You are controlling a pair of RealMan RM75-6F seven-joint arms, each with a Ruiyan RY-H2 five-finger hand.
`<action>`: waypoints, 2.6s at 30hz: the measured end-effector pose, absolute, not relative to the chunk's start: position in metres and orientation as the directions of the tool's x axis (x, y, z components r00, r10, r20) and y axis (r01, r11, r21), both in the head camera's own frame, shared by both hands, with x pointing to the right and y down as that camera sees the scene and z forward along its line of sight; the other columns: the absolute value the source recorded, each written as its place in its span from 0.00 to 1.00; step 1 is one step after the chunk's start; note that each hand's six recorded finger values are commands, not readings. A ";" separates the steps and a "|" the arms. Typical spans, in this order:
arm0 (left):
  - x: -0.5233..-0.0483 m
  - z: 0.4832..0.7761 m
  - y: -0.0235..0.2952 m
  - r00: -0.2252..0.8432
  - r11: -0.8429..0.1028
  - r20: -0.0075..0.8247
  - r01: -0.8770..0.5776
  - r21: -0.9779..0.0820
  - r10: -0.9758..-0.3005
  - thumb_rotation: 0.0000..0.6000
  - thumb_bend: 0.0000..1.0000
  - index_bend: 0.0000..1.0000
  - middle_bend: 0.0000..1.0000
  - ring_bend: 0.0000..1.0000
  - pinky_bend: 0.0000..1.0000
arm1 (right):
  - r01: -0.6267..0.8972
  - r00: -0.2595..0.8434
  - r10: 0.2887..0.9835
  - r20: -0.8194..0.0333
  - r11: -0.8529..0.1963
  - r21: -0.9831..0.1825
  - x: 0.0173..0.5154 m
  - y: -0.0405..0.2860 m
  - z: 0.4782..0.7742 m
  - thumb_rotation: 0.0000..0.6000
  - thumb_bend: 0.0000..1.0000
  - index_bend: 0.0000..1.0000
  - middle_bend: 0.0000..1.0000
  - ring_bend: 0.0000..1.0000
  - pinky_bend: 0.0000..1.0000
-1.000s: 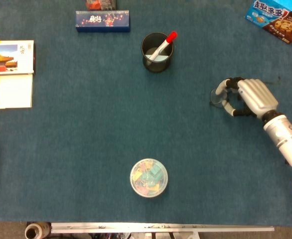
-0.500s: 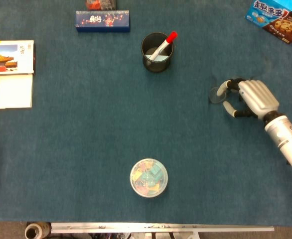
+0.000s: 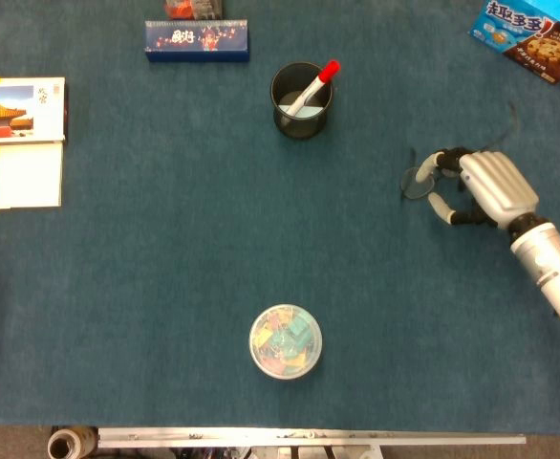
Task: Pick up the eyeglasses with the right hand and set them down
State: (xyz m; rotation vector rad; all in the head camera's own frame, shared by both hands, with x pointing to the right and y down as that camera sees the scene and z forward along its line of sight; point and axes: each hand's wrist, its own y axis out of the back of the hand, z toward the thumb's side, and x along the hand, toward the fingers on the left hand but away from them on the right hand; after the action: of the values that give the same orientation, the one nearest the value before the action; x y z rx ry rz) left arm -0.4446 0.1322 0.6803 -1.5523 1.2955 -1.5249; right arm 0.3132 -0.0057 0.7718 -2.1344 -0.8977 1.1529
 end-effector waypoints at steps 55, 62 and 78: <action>-0.446 0.676 0.132 -0.142 -0.335 0.373 -0.232 -0.913 -0.917 1.00 0.33 0.46 0.40 0.31 0.45 | 0.238 0.505 0.857 -0.101 -0.251 -0.938 0.240 -0.064 0.696 1.00 0.28 0.43 0.40 0.29 0.44; -0.449 0.677 0.135 -0.149 -0.335 0.375 -0.238 -0.912 -0.915 1.00 0.33 0.46 0.40 0.31 0.45 | 0.251 0.516 0.851 -0.092 -0.253 -0.934 0.228 -0.069 0.708 1.00 0.27 0.43 0.40 0.29 0.44; -0.449 0.678 0.136 -0.151 -0.340 0.379 -0.234 -0.911 -0.913 1.00 0.33 0.46 0.40 0.31 0.45 | 0.199 0.532 0.830 -0.168 -0.315 -0.928 0.234 -0.058 0.732 1.00 0.27 0.43 0.40 0.29 0.44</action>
State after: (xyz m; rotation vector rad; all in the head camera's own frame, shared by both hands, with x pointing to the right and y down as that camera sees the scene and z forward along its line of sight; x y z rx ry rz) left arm -0.4493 0.1363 0.6777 -1.5470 1.3124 -1.5339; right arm 0.2341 -0.0582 0.7317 -1.8084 -0.8542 0.8224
